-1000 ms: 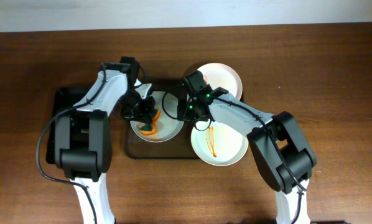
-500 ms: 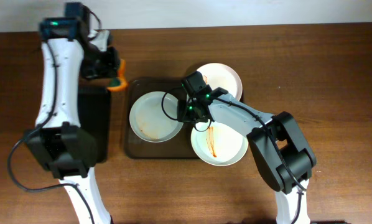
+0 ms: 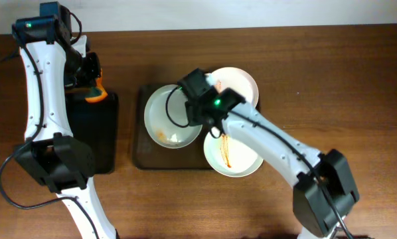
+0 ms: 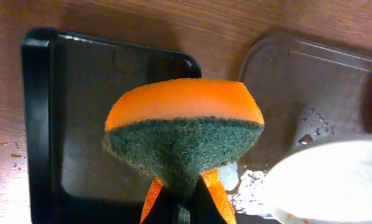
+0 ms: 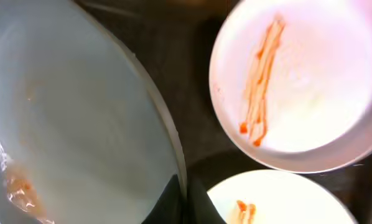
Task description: Clean dirty plates on tray and stack at the side
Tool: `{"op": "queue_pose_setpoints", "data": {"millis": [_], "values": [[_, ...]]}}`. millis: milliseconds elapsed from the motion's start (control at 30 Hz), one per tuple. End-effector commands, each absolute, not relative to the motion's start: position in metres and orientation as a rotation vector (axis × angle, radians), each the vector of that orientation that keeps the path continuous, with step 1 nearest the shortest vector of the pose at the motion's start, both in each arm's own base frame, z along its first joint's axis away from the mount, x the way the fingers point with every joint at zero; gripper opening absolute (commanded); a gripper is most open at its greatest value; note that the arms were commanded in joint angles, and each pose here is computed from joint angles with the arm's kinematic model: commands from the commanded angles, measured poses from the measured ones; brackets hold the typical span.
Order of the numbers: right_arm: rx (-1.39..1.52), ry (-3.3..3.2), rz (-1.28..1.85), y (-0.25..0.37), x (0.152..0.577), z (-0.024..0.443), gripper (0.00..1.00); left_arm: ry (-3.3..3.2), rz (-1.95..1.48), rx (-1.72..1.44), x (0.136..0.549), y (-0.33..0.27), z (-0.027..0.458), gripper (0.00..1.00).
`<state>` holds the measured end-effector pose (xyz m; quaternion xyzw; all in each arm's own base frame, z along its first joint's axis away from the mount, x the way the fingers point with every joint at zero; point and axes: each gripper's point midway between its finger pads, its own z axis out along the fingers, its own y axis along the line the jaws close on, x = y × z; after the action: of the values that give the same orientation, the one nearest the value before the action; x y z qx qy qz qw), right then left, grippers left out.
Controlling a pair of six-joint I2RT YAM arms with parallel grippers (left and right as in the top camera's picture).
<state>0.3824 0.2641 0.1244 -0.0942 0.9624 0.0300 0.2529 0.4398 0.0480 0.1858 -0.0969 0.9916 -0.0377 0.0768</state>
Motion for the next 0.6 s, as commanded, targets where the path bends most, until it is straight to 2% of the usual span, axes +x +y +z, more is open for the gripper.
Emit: {"op": "queue_pose_setpoints", "data": {"millis": [0,133,267,500,567], "values": [[-0.232,2.301,-0.346,0.25,0.388,0.179,0.04,2.98,-0.09,-0.282,0.439,0.051,0.184,0.0],[-0.247,1.969,-0.66,0.26,0.362,0.232,0.04,2.978,-0.09,-0.282,0.439,0.051,0.184,0.0],[-0.257,1.833,-0.724,0.276,0.34,0.254,0.04,2.978,-0.09,-0.282,0.439,0.051,0.184,0.0],[-0.284,1.857,-0.702,0.28,0.34,0.249,0.04,2.978,-0.09,-0.282,0.439,0.051,0.184,0.0],[-0.416,2.113,-0.422,0.307,0.338,0.201,0.04,2.979,-0.092,-0.282,0.439,0.05,0.184,0.0]]}}
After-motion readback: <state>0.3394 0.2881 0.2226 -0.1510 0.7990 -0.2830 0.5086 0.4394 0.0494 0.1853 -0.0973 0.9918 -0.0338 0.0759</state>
